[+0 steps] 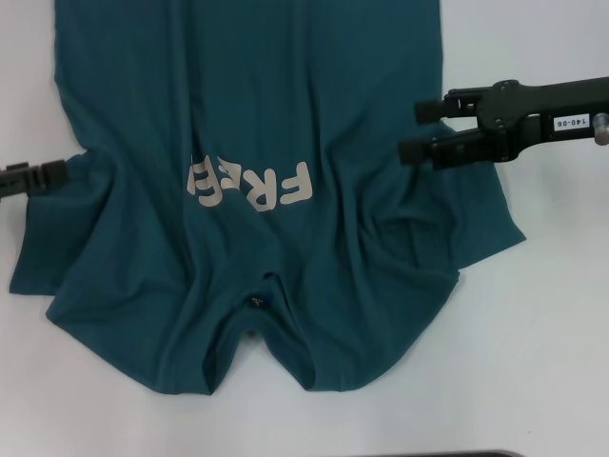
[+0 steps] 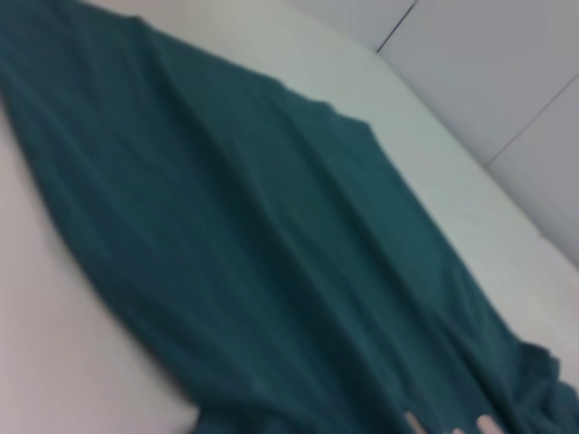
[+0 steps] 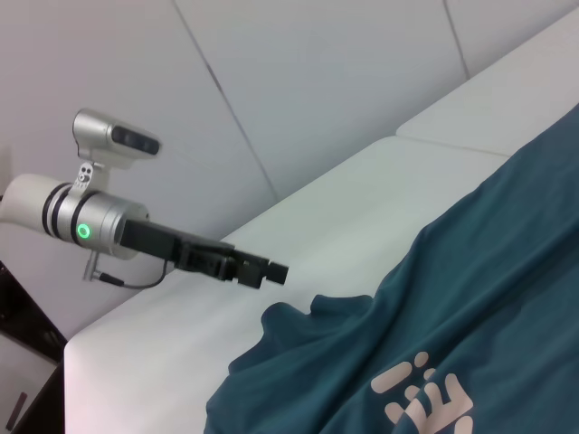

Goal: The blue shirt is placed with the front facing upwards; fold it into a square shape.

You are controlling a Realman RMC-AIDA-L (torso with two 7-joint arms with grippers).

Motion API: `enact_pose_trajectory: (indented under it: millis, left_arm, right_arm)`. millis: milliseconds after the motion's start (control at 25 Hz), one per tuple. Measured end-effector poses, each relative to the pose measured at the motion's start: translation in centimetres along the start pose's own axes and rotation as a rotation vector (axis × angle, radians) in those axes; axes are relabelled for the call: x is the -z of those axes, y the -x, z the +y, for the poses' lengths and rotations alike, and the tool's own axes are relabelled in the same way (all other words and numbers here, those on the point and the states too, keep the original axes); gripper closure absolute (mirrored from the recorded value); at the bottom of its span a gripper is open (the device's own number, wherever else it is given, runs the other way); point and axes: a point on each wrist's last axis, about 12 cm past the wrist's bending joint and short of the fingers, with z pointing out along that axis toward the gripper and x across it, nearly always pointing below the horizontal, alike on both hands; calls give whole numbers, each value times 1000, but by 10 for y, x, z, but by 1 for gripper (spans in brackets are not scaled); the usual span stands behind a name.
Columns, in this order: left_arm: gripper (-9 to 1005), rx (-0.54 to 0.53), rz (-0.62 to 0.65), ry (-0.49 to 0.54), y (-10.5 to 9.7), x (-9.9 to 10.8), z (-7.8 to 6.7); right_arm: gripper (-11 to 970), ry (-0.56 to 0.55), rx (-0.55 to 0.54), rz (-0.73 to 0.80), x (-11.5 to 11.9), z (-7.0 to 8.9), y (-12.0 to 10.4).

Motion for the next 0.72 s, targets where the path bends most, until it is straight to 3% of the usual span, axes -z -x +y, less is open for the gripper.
enact_pose_trajectory:
  millis: [720]
  left_arm:
    - [119, 49, 42, 102, -17, 8, 17]
  right_arm:
    - [31, -16, -8, -16, 3, -2, 1]
